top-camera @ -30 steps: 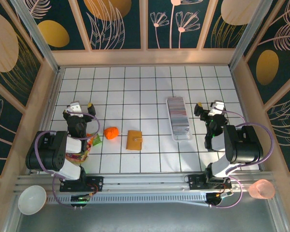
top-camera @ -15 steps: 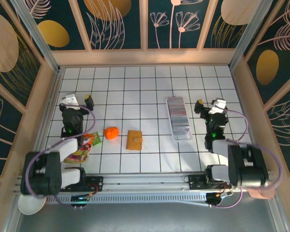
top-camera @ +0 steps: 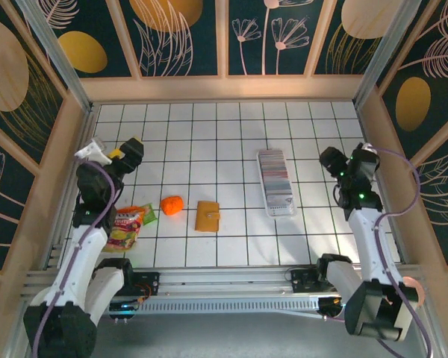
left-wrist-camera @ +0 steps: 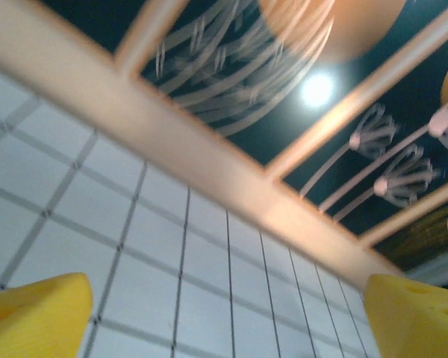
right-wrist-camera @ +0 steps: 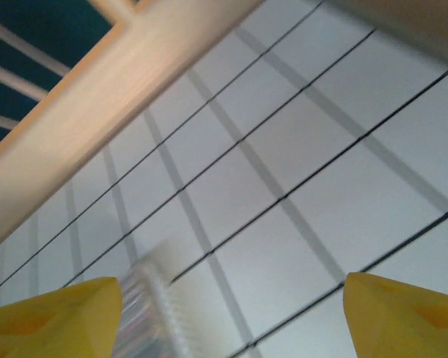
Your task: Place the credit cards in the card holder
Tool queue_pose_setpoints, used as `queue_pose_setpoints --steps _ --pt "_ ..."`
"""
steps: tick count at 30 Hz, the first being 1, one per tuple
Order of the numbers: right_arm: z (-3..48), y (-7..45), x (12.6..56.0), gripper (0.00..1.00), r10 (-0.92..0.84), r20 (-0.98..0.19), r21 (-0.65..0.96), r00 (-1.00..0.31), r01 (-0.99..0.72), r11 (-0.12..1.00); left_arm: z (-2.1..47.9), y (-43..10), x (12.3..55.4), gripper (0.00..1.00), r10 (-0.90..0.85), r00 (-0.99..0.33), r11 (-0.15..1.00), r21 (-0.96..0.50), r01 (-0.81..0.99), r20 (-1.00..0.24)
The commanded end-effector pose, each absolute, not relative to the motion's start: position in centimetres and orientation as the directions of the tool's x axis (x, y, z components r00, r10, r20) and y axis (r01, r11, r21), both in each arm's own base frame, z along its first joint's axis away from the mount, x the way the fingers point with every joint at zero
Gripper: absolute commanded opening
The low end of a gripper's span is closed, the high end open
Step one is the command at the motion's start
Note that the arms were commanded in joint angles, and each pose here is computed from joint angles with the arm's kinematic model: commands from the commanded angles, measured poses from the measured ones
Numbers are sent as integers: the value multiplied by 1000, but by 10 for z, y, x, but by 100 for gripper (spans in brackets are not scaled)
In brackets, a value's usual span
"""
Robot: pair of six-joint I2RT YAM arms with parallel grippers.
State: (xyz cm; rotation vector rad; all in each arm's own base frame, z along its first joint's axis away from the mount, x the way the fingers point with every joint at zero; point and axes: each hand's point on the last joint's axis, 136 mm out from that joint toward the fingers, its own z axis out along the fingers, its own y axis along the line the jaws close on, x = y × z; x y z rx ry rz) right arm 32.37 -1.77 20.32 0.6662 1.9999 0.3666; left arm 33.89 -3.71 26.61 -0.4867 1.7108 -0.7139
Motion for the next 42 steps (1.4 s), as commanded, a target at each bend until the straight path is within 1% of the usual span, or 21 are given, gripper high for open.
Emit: queue_pose_setpoints --steps 1,2,4,6,7,9,11,13,16,19,22,25,26,27,34,42 --pt "216 47 302 71 561 -633 568 -534 172 805 213 -82 320 89 -616 -596 649 -761 -11 -516" --pt "218 66 298 68 539 -629 569 -560 140 810 205 -94 316 89 -597 -637 648 -762 -23 -488" --pt "217 101 291 64 510 -611 583 -605 93 808 196 -120 306 89 -536 -695 676 -737 -14 -479" --pt "215 140 282 55 479 -584 608 -655 38 793 190 -152 294 88 -463 -753 687 -726 28 -468" --pt "214 155 278 50 464 -574 615 -675 18 788 188 -163 288 84 -432 -776 689 -723 45 -460" --pt "209 187 268 41 429 -559 618 -710 -12 786 175 -167 277 76 -394 -809 724 -690 18 -435" --pt "198 216 260 38 396 -531 623 -749 -29 781 166 -171 265 74 -363 -831 747 -665 12 -422" --pt "181 244 251 29 351 -497 622 -794 -44 781 155 -180 251 72 -327 -862 743 -669 18 -387" --pt "154 278 239 17 289 -453 599 -843 -47 800 136 -186 231 62 -288 -899 758 -652 -4 -330" --pt "131 308 230 13 247 -405 608 -880 -58 792 125 -188 218 61 -270 -915 762 -648 -12 -301" --pt "114 330 227 5 219 -367 615 -904 -60 786 117 -187 210 62 -270 -920 764 -645 -24 -285" --pt "102 346 230 4 204 -354 612 -913 -61 789 108 -189 202 59 -262 -928 765 -644 -33 -263" --pt "98 349 232 3 203 -350 607 -914 -57 792 105 -192 198 55 -258 -932 760 -649 -34 -253" --pt "94 353 234 1 199 -350 603 -916 -57 795 103 -194 196 54 -253 -936 757 -653 -33 -246" --pt "72 362 242 0 179 -339 561 -924 -46 826 90 -197 186 54 -241 -943 768 -639 -40 -231" --pt "35 345 236 0 170 -312 486 -935 -3 874 78 -203 183 54 -247 -946 764 -643 -55 -211"
